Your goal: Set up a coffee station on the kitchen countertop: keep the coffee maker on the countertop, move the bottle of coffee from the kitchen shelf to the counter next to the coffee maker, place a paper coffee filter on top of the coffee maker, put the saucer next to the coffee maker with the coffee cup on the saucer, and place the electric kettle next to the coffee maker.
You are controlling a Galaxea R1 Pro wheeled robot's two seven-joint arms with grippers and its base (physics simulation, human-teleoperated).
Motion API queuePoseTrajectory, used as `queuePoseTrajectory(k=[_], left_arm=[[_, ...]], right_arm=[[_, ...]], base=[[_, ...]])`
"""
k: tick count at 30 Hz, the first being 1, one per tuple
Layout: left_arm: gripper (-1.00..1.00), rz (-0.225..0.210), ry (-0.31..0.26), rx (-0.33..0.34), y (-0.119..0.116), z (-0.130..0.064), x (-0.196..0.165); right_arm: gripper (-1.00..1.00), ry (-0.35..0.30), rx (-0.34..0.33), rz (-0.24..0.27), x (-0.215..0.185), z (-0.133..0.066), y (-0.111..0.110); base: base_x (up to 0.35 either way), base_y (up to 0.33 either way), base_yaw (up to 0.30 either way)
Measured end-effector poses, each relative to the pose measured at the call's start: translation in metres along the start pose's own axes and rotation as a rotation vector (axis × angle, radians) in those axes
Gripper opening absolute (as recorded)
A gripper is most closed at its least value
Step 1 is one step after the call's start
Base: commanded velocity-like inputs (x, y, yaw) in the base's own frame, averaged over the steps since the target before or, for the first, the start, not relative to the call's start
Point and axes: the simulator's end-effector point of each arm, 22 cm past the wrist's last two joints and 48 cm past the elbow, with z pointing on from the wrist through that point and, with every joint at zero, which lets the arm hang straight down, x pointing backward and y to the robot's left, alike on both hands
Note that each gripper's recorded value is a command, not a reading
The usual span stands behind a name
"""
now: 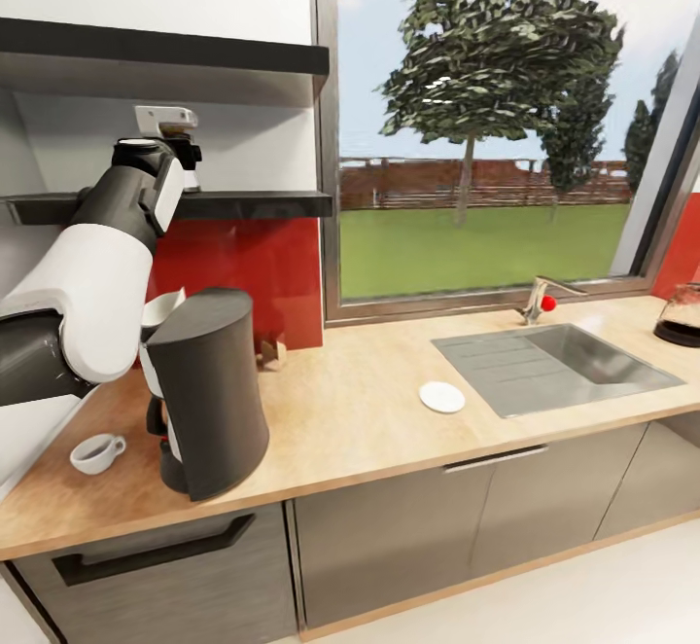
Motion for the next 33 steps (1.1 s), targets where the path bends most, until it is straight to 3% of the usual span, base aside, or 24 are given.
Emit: queuePoseTrajectory(k=[10,20,33], left_arm=[[1.00,0.000,-0.001,0.000,0.000,0.000,0.000],[1.00,-0.009,-0.036,-0.005,0.005,-0.003,-0.019],[1.00,-0.004,-0.041,0.000,0.005,-0.004,-0.025]], right_arm=[[1.00,0.000,0.000,0.000,0.000,0.000,0.000],[1.00,0.000,0.000,0.000,0.000,0.000,0.000],[1.00,0.001,0.000,0.000,0.000,0.000,0.000]], base=[[0.274,0.000,0.000],[0.028,0.000,0.000],[0.003,0.000,0.000]])
